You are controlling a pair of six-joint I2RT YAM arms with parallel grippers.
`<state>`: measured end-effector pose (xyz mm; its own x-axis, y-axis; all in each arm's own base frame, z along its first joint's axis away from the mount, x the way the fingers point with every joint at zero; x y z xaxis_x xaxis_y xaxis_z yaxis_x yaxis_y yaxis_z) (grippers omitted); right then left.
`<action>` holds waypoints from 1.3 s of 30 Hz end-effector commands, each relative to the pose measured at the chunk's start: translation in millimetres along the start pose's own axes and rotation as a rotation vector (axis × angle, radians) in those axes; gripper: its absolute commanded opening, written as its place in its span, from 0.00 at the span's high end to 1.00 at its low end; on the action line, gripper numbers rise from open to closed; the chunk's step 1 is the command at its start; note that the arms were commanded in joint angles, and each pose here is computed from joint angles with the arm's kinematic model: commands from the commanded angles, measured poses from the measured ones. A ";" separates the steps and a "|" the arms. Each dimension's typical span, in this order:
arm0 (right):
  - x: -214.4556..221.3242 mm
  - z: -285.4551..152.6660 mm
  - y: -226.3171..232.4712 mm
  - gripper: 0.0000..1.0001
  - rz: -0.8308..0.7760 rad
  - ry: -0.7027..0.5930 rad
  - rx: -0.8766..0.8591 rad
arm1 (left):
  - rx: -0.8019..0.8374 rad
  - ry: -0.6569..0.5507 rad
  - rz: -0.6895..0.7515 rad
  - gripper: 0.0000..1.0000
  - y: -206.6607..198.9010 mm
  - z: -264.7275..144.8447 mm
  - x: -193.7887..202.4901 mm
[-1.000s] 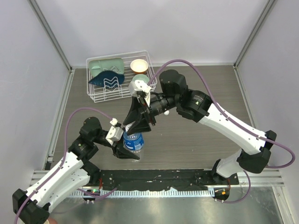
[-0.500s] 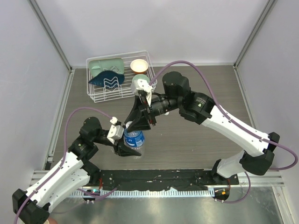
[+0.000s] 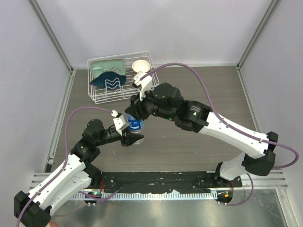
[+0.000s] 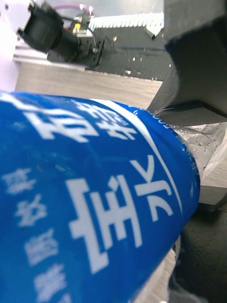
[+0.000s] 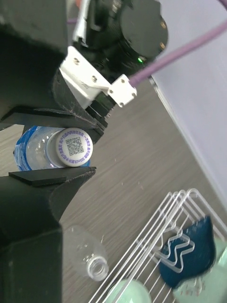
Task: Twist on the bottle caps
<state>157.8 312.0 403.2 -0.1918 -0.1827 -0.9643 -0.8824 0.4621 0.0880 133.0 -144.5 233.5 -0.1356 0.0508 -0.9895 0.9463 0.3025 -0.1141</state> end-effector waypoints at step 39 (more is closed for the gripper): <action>-40.7 -75.2 22.3 0.37 -0.191 -0.193 -0.646 | 0.604 0.018 0.014 1.00 -49.0 -19.4 -2.0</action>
<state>121.9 257.0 477.7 0.0053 0.0078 -1.0000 -0.9965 0.0833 -0.0047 98.3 -142.5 226.1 -0.1613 0.0865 -0.9831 0.9856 -0.0373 -0.1649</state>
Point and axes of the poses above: each gripper's point midway between its finger pads, its own z axis out along the fingers, its own y axis along the line the jaws close on, x = y × z, the point moved 10 cm from there along -z, back along the fingers, and after that the axes turned 4 degrees about -z, right-handed, at the moved point
